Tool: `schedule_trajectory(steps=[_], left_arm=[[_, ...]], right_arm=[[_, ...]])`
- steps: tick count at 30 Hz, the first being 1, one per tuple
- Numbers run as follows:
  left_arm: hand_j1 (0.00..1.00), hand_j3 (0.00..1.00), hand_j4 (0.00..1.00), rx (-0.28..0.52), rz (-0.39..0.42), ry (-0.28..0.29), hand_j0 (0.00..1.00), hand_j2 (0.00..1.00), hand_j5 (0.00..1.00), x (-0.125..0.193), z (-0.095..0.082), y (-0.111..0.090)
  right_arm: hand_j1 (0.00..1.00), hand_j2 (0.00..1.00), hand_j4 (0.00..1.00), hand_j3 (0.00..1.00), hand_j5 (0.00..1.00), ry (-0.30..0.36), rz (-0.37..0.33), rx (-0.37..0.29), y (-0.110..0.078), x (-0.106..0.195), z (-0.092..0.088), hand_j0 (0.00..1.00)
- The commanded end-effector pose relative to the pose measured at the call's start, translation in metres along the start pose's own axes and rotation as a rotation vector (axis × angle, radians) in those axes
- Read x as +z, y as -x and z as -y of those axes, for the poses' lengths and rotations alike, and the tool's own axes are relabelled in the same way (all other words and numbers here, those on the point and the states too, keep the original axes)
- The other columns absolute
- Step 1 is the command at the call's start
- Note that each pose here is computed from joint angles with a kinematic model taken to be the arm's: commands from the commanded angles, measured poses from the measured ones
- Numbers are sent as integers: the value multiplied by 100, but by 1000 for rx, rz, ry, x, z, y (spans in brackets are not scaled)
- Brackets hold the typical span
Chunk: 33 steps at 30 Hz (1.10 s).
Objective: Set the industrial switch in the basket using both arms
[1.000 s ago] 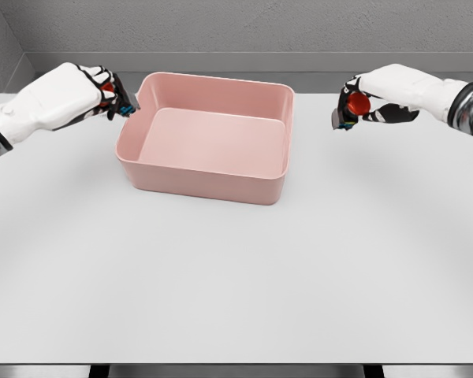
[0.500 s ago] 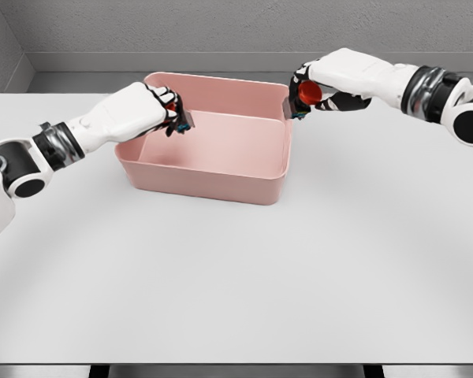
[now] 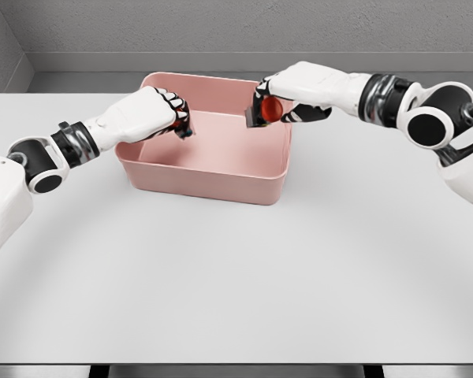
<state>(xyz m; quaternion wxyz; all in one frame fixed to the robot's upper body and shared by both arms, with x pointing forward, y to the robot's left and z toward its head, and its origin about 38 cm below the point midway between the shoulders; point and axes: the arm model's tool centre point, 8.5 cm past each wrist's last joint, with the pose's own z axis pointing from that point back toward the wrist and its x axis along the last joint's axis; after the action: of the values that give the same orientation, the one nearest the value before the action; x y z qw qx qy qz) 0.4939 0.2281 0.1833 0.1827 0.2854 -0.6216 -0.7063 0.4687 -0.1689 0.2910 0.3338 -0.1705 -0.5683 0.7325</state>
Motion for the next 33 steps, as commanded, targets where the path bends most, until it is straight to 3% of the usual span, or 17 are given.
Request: schedule_trajectory(steps=[1, 3, 7, 10, 11, 14, 21, 23, 25, 28, 30, 33], left_arm=[[73, 73, 73, 3, -3, -4, 73, 73, 73, 1, -1, 1], [85, 85, 85, 3, -3, -4, 85, 85, 85, 1, -1, 1], [89, 89, 89, 4, -2, -4, 89, 89, 89, 0, 0, 1], [98, 98, 98, 5, -3, -4, 98, 98, 98, 1, -1, 1], [100, 100, 100, 2, -5, -2, 100, 100, 100, 2, -1, 2], [100, 100, 100, 4, -10, -6, 100, 100, 100, 4, -3, 5], [100, 100, 100, 19, -20, -55, 100, 100, 100, 34, -24, 18], [100, 100, 100, 14, -28, -39, 100, 100, 100, 55, -27, 24], [100, 100, 100, 26, -40, -41, 100, 100, 100, 75, -32, 30], [100, 100, 100, 20, -54, -22, 100, 100, 100, 99, -37, 37], [100, 100, 100, 47, -54, 19, 100, 100, 100, 122, -25, 31], [100, 100, 100, 50, -74, 46, 100, 100, 100, 146, -28, 36]], right_arm=[[52, 52, 52, 52, 52, -8, -21, -26, 4, -6, -3, 52], [52, 52, 52, 52, 52, -21, -43, -38, 7, -9, -5, 52], [52, 52, 52, 52, 52, -34, -14, -18, -6, -20, -2, 52], [55, 55, 55, 55, 55, -33, -11, -19, -7, -21, -2, 55], [83, 83, 83, 83, 83, -32, -10, -20, -8, -22, -2, 83], [98, 98, 98, 98, 98, -29, -18, -23, -6, -20, -1, 98], [100, 100, 100, 100, 100, 5, -38, -15, 3, -5, 12, 100], [100, 100, 100, 100, 100, 71, -88, 0, 20, 28, 33, 100], [100, 100, 100, 100, 100, 89, -136, 11, 35, 51, 38, 100], [100, 100, 100, 100, 100, 75, -242, -45, 70, 90, 12, 100], [100, 100, 100, 100, 100, 81, -325, -125, 95, 123, -19, 100], [100, 100, 100, 100, 100, 122, -365, -183, 113, 162, -47, 100]])
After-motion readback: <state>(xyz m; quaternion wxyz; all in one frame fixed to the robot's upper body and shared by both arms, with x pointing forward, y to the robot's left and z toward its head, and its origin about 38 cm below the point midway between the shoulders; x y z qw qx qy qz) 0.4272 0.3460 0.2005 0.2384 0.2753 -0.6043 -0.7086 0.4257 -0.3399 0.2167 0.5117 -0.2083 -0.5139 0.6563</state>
